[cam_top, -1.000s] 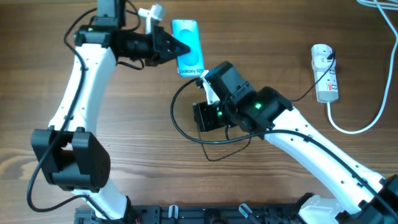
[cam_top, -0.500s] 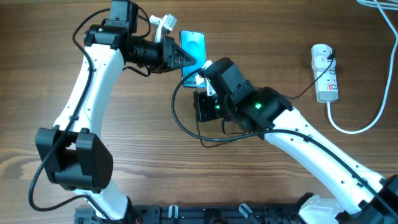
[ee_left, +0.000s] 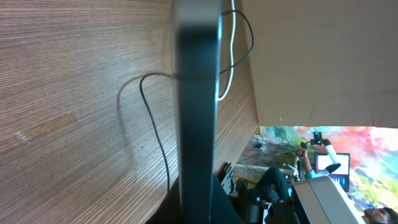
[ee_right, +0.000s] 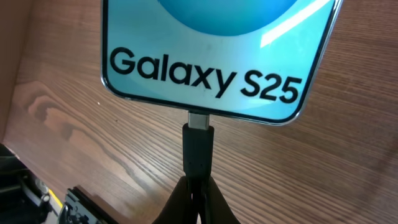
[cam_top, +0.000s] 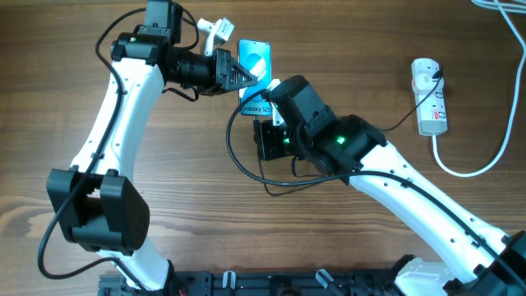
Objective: Plug charger to phone and switch on socket
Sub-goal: 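Push the USB-C plug into the phone's port with the right gripper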
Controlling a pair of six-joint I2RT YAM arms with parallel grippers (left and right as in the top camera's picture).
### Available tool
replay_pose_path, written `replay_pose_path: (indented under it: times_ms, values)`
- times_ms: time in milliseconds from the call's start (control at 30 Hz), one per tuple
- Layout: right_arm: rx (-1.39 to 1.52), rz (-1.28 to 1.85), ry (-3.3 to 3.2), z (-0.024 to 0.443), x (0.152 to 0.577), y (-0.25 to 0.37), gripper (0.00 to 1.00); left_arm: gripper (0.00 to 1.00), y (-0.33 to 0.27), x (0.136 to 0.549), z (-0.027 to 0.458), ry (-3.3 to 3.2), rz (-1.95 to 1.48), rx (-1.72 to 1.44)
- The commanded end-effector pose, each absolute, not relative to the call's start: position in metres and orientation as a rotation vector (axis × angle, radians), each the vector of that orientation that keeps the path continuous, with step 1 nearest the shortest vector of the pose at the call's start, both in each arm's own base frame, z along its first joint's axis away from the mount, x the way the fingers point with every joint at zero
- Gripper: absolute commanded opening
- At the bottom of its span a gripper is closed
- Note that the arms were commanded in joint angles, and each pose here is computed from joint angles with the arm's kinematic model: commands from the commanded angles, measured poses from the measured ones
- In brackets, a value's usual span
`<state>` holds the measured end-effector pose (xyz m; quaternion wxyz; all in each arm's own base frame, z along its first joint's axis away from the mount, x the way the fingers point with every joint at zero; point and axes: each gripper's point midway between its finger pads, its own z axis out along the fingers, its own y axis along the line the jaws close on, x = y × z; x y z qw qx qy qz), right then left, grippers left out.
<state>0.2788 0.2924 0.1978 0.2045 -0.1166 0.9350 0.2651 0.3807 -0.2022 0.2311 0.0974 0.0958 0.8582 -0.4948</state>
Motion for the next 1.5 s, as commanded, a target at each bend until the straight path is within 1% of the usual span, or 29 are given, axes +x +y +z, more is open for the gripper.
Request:
replay_pose_path:
  times_ms: [0, 433, 567, 700, 933, 1033, 1467]
  values:
    - [-0.322, 0.772, 2.595, 0.207, 0.278, 0.294, 0.04, 0.04, -0.202, 0.381, 0.24, 2.494, -1.467, 0.328]
    - [-0.319, 0.786, 2.566, 0.211, 0.282, 0.298, 0.04, 0.04, -0.202, 0.377, 0.239, 2.525, -1.484, 0.292]
    - [-0.276, 0.782, 2.572, 0.211, 0.285, 0.295, 0.04, 0.04, -0.202, 0.375, 0.238, 2.538, -1.49, 0.282]
    - [-0.265, 0.786, 2.576, 0.211, 0.285, 0.295, 0.04, 0.04, -0.208, 0.369, 0.251, 2.466, -1.597, 0.341]
    - [-0.218, 0.791, 2.577, 0.212, 0.291, 0.29, 0.04, 0.04, -0.208, 0.37, 0.25, 2.471, -1.586, 0.339]
    - [-0.214, 0.794, 2.577, 0.212, 0.293, 0.288, 0.05, 0.04, -0.203, 0.373, 0.24, 2.515, -1.503, 0.321]
    - [-0.2, 0.822, 2.544, 0.218, 0.298, 0.292, 0.05, 0.04, -0.202, 0.367, 0.238, 2.524, -1.501, 0.358]
